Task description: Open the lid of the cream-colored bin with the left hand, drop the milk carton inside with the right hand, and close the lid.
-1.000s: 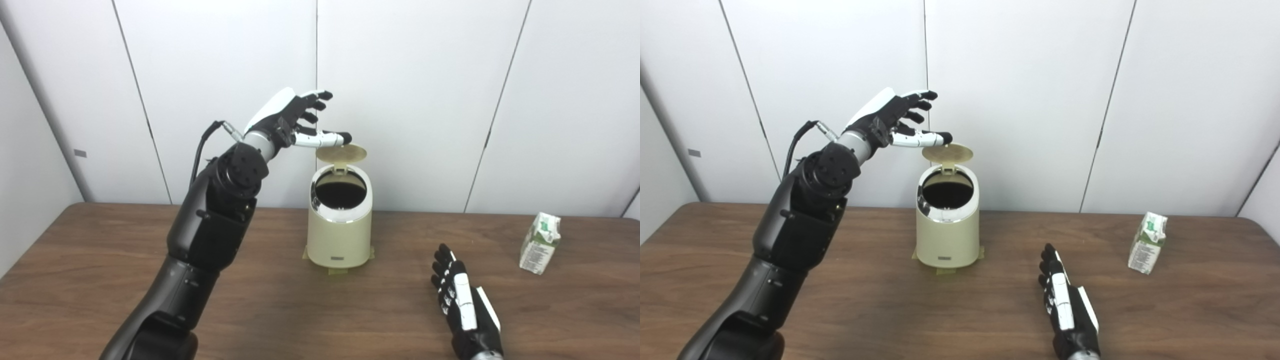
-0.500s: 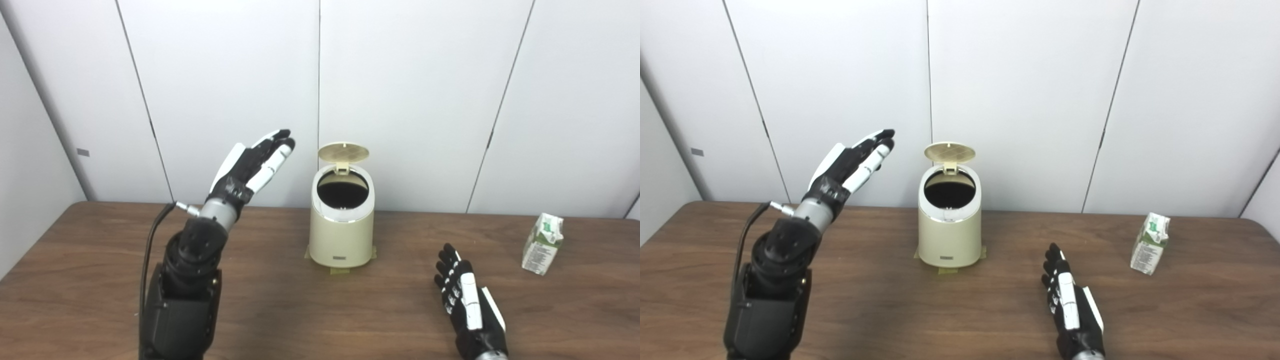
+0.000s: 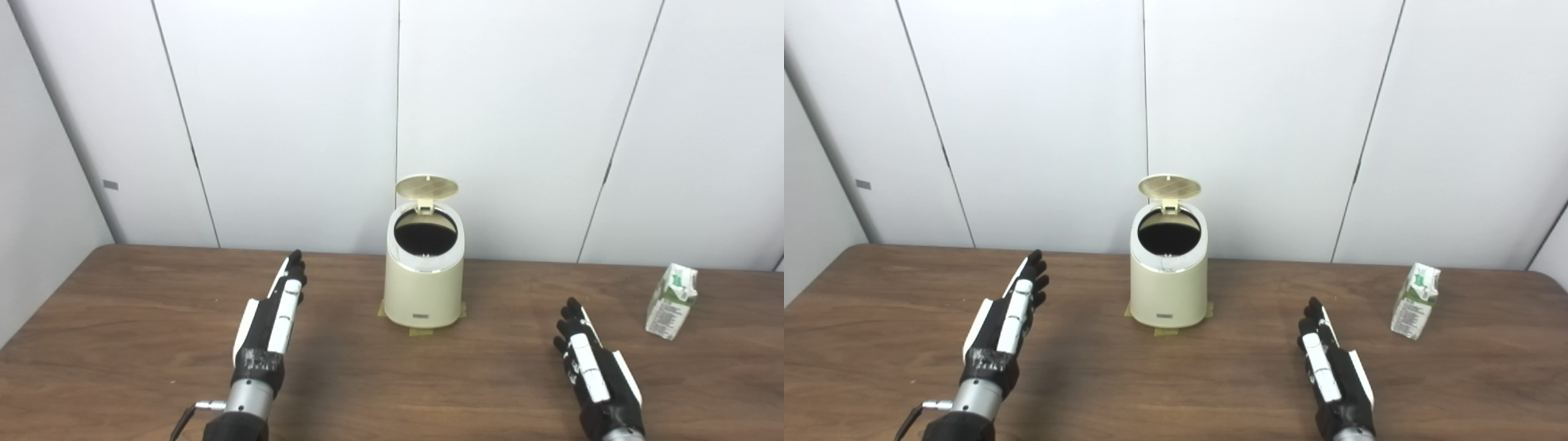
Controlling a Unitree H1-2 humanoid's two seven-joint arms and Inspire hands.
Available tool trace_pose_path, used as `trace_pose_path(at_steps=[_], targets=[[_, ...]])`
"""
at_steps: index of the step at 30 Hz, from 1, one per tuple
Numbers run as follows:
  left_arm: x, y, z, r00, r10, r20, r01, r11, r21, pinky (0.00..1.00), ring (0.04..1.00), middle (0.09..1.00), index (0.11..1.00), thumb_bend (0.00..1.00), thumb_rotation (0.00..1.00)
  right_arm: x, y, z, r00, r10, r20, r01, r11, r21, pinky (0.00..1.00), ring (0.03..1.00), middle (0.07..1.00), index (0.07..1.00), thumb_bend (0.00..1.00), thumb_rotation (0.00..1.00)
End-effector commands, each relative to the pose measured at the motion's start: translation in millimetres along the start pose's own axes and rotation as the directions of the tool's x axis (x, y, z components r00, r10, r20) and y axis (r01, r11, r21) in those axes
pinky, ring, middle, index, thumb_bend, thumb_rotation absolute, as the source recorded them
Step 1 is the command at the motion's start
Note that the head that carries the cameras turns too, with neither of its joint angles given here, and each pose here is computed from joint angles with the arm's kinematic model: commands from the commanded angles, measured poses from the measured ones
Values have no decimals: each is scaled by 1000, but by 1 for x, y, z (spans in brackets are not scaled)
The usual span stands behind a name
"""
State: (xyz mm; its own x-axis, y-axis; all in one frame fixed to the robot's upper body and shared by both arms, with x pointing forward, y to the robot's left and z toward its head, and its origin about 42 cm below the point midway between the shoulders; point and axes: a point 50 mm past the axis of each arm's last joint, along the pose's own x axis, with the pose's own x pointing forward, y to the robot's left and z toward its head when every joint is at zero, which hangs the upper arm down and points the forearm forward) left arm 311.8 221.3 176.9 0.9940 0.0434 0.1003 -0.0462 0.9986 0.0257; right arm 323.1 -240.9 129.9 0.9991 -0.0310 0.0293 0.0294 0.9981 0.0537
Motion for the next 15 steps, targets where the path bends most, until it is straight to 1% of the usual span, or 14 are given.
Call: trace_pose_path(at_steps=[1, 3, 5, 6, 8, 10, 12, 15], targets=[[-1, -4, 13, 995, 11, 99, -7, 999, -36, 1000, 999, 994, 1000, 502, 1000, 11, -1, 27, 995, 4, 101, -3, 1000, -8, 967, 983, 992, 997, 642, 716], [-10, -3, 4, 996, 18, 92, -11, 997, -75, 1000, 1000, 996, 1000, 522, 1000, 10, -4, 31, 993, -4, 115, 6, 1000, -16, 952, 960, 986, 989, 620, 597], [-17, -2, -3, 996, 25, 87, -17, 996, -91, 1000, 1000, 1000, 1000, 529, 1000, 7, -7, 37, 991, -21, 133, 26, 999, -42, 900, 940, 968, 968, 643, 480], [-20, -1, -5, 996, 27, 87, -19, 995, -97, 1000, 1000, 1000, 1000, 531, 1000, 5, -9, 40, 989, -35, 141, 45, 997, -70, 870, 930, 956, 957, 662, 449], [-23, 0, -10, 995, 33, 92, -22, 993, -117, 1000, 1000, 996, 1000, 537, 1000, 2, -13, 44, 986, -56, 156, 75, 990, -116, 815, 908, 932, 931, 715, 415], [-24, 4, -12, 995, 22, 98, -11, 993, -118, 1000, 1000, 990, 1000, 534, 1000, -2, -18, 49, 984, -79, 162, 103, 984, -144, 808, 905, 928, 922, 739, 392], [-23, 8, -10, 995, 11, 102, 0, 994, -109, 1000, 1000, 988, 1000, 525, 1000, -7, -21, 57, 980, -94, 173, 122, 979, -163, 868, 902, 924, 917, 733, 344], [-20, 13, -5, 995, 14, 103, -4, 995, -101, 1000, 1000, 980, 1000, 500, 1000, -15, -23, 71, 974, -101, 201, 142, 970, -198, 863, 899, 913, 905, 727, 315]])
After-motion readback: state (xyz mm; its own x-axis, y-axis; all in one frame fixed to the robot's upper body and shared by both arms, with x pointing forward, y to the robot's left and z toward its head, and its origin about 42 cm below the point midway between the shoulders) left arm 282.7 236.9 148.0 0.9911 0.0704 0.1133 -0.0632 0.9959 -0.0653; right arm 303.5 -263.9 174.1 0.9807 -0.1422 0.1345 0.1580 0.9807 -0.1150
